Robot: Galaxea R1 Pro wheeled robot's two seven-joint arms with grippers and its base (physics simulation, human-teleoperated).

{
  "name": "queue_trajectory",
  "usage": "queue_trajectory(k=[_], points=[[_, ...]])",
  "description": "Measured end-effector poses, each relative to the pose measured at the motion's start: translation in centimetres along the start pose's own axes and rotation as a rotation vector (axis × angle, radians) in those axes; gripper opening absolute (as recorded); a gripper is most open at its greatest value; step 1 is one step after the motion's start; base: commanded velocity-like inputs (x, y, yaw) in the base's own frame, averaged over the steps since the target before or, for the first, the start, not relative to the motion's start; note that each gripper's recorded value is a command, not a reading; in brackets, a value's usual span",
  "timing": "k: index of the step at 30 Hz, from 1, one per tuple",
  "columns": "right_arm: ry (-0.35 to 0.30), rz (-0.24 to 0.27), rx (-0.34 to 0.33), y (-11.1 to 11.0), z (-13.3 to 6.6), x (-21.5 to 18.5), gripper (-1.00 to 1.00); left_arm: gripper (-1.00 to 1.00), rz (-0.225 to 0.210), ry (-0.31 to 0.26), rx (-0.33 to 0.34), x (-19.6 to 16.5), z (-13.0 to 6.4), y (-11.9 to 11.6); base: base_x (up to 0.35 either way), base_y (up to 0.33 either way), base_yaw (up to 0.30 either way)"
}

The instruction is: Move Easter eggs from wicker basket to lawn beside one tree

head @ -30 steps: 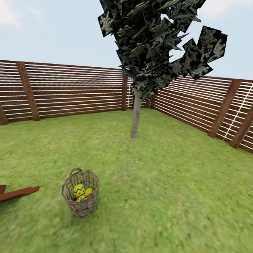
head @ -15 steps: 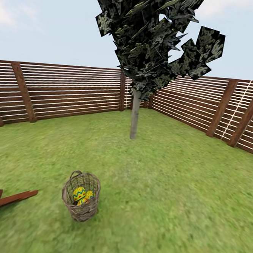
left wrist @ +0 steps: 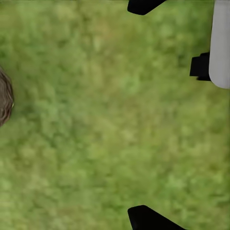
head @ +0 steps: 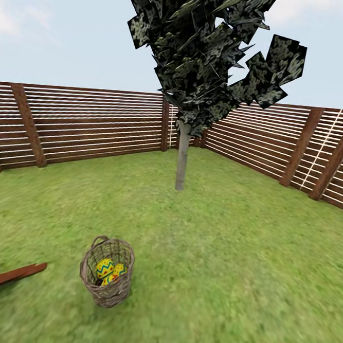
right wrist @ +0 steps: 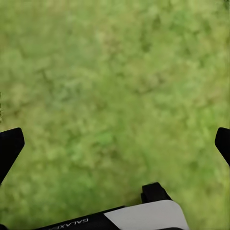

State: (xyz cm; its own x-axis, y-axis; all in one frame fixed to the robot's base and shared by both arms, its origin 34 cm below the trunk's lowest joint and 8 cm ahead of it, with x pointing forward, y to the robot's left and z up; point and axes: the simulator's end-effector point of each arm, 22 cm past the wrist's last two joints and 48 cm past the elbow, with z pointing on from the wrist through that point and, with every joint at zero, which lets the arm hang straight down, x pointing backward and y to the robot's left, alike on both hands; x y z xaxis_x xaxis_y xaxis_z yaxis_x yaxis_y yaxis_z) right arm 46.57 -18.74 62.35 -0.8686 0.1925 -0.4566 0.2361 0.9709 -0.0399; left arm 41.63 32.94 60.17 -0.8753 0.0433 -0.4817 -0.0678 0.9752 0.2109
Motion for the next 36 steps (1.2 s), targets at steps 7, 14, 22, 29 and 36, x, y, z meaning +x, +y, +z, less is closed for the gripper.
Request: queue_trajectory(k=[7, 14, 22, 29, 36], points=[[-0.002, 0.001, -0.001, 0.0, 0.0, 0.0, 1.0, 1.0, 0.001, -0.001, -0.001, 0.0, 0.0, 0.2, 0.101, 0.0, 0.0], [-0.002, 0.0, -0.003, 0.1, 0.0, 0.0, 1.0, 1.0, 0.004, 0.006, -0.006, 0.1, 0.1, 0.9, 0.124, 0.0, 0.0], [-0.014, 0.01, -0.006, 0.3, 0.0, -1.5, 1.0, 1.0, 0.02, 0.079, -0.071, -0.8, 1.0, 6.3, 0.009, 0.0, 0.0], [0.001, 0.003, -0.038, 1.7, -2.9, -12.6, 1.0, 1.0, -0.027, 0.096, -0.017, -12.6, 0.5, 13.1, 0.0, 0.0, 0.0], [-0.037, 0.087, -0.108, 2.9, -5.4, -17.3, 1.0, 1.0, -0.118, 0.039, 0.121, -22.7, -2.6, 15.4, 0.0, 0.0, 0.0]])
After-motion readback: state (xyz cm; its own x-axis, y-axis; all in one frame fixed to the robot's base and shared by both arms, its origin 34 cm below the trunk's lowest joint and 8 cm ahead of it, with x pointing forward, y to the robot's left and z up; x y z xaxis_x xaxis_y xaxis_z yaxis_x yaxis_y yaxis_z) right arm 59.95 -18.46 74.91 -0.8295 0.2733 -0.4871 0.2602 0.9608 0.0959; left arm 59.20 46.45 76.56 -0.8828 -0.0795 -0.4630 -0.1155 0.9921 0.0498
